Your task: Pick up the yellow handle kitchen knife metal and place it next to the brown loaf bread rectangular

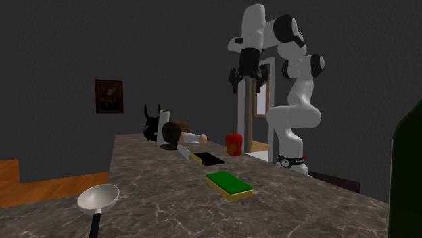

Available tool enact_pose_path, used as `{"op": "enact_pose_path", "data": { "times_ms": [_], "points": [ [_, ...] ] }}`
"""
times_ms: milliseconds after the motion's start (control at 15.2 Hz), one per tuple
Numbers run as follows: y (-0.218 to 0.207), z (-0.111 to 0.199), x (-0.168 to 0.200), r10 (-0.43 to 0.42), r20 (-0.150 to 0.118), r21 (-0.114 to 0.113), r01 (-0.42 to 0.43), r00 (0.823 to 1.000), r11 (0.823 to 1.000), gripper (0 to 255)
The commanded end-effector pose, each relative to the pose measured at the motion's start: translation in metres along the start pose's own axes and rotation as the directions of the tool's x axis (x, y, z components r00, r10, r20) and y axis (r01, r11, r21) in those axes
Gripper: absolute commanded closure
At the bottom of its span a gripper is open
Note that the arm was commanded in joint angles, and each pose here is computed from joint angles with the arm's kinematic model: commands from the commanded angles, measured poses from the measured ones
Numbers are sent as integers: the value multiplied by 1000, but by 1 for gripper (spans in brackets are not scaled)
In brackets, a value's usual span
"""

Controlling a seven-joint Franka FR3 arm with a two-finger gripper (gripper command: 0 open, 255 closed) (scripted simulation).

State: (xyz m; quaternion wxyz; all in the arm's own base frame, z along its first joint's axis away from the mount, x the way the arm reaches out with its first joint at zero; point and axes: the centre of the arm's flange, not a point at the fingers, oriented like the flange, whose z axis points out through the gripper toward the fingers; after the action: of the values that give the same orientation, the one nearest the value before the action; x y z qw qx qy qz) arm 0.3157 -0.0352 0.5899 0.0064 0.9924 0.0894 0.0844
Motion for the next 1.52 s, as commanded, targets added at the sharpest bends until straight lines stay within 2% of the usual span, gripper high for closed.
{"op": "enact_pose_path", "data": {
  "times_ms": [0, 132, 330, 528, 726, 858, 1056, 1254, 1452],
  "points": [
    [20, 15, -7, -88, 11, 9, 88, 996, 996, 0],
    [40, 32, -10, -169, 21, 18, 169, 985, 986, 0],
    [71, 58, -13, -288, 36, 33, 287, 957, 958, 0],
    [101, 85, -12, -402, 48, 50, 400, 914, 915, 0],
    [131, 111, -8, -511, 58, 68, 507, 858, 859, 0],
    [151, 129, -3, -579, 64, 81, 574, 813, 815, 0],
    [179, 157, 6, -674, 70, 101, 667, 735, 738, 0],
    [205, 185, 18, -759, 74, 121, 750, 647, 650, 0],
    [229, 213, 33, -833, 75, 142, 821, 548, 553, 0]
  ]
}}
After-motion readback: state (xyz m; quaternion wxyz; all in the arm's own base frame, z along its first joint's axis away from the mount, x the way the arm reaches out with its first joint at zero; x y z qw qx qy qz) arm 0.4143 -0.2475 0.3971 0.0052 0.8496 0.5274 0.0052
